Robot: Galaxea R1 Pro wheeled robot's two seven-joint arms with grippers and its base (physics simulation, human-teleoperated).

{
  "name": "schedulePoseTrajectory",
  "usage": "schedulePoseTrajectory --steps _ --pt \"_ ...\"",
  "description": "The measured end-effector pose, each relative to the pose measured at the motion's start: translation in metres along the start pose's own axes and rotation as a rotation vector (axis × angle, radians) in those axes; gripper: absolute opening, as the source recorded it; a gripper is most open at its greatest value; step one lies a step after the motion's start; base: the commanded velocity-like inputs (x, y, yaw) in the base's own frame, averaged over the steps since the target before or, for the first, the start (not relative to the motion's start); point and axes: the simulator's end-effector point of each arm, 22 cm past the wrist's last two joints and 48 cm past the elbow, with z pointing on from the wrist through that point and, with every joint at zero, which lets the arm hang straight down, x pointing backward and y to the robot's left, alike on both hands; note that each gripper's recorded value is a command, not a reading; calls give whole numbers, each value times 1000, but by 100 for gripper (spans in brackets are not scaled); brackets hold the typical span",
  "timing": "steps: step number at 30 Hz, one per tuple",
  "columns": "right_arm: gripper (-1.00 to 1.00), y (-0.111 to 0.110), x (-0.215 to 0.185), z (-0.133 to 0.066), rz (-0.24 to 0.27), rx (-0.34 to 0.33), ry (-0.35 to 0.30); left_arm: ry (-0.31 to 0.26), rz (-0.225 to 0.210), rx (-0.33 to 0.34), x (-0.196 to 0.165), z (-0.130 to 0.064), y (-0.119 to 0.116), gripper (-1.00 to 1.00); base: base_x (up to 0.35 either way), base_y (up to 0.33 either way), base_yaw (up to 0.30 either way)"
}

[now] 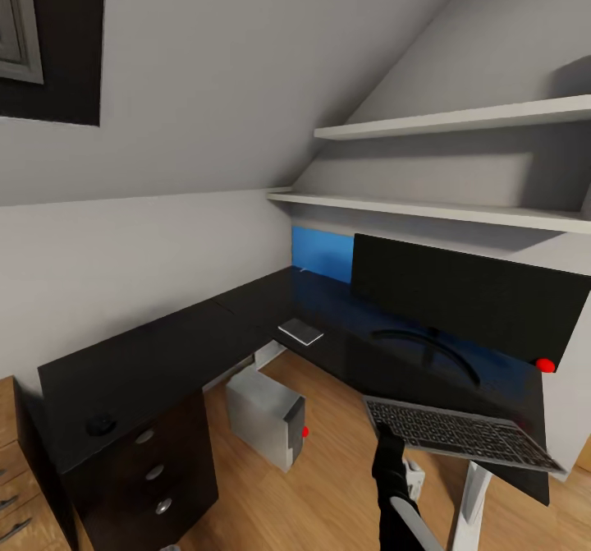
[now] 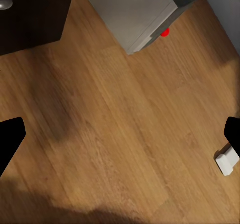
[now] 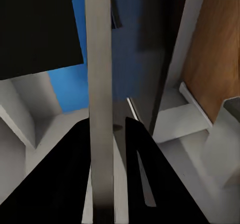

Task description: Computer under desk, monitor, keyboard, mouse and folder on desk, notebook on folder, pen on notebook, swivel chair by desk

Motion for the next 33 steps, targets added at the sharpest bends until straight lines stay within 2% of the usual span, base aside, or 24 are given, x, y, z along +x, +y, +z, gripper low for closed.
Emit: schedulePoseTrajectory --steps 7,12,21,33 --pt "-100 -3 -6 0 40 15 -21 0 0 0 0 0 0 100 0 0 -49" --pt "-100 -3 -24 4 69 19 -68 0 0 0 0 0 0 100 0 0 -187" --pt "-100 -3 -31 5 74 19 -82 0 0 0 0 0 0 100 0 0 -129" --pt "-100 2 -92 17 -27 7 -127 1 1 -1 0 0 0 100 0 0 -1"
